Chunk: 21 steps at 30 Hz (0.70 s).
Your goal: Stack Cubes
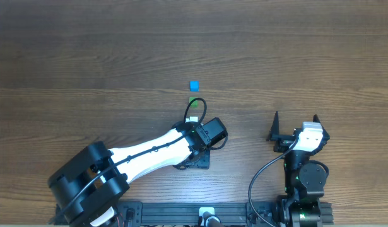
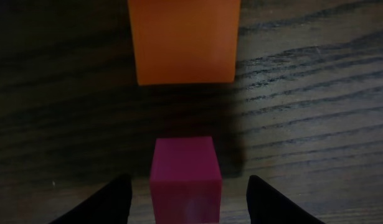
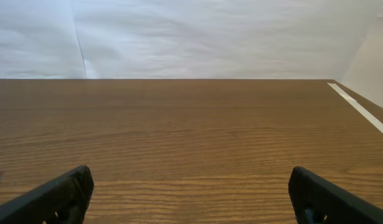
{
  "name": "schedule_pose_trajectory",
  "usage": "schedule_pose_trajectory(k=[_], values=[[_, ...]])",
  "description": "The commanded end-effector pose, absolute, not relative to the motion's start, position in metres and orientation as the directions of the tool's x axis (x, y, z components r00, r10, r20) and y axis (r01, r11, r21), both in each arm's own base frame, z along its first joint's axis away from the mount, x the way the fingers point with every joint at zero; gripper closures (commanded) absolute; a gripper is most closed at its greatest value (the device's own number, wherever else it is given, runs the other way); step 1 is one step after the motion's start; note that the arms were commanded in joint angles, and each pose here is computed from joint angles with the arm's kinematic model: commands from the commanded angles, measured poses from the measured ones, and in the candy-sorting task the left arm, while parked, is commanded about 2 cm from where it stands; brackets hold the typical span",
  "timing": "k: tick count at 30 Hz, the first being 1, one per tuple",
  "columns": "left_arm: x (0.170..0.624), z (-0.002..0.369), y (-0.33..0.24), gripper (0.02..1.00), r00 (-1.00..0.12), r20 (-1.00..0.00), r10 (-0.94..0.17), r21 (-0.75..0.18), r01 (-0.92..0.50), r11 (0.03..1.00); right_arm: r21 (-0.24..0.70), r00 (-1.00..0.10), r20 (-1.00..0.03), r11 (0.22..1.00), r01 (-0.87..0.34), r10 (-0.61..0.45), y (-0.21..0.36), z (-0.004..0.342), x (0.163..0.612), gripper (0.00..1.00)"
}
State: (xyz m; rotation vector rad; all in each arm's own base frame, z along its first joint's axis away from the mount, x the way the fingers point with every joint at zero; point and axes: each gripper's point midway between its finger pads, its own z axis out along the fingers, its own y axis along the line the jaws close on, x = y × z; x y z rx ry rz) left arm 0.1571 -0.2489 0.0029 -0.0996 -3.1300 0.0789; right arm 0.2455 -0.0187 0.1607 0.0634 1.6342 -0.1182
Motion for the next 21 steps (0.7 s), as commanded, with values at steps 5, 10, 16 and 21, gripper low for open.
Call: schedule_pose_trajectory(k=[5,10,16,21], values=[[0.1594,-0.0011,-0.2434,0.419,-1.0,-0.01,0.029,-0.018,0.029,0.999,-0.039,-0.066,-0.997,0.994,0.098,-0.033,-0.0157,0.1594,0.2455,0.007],[0.162,-0.0012,-0.2414,0.415,-1.0,-0.025,0.006,-0.007,0.006,1.0,-0.039,-0.066,-0.997,0.994,0.098,-0.033,-0.0157,0.1594,0.2455,0.007],[0.1626,-0.0012,-0.241,0.478,-1.0,-0.028,-0.011,-0.005,-0.011,1.0,-0.039,-0.066,-0.997,0.994,0.098,-0.033,-0.0157,0.1594,0.2455,0.009],[0.164,-0.0011,-0.2411,0.505,-0.999,-0.036,-0.014,-0.004,-0.014,1.0,-0.039,-0.066,-0.997,0.994,0.098,-0.033,-0.0157,0.1594,0.2455,0.007]])
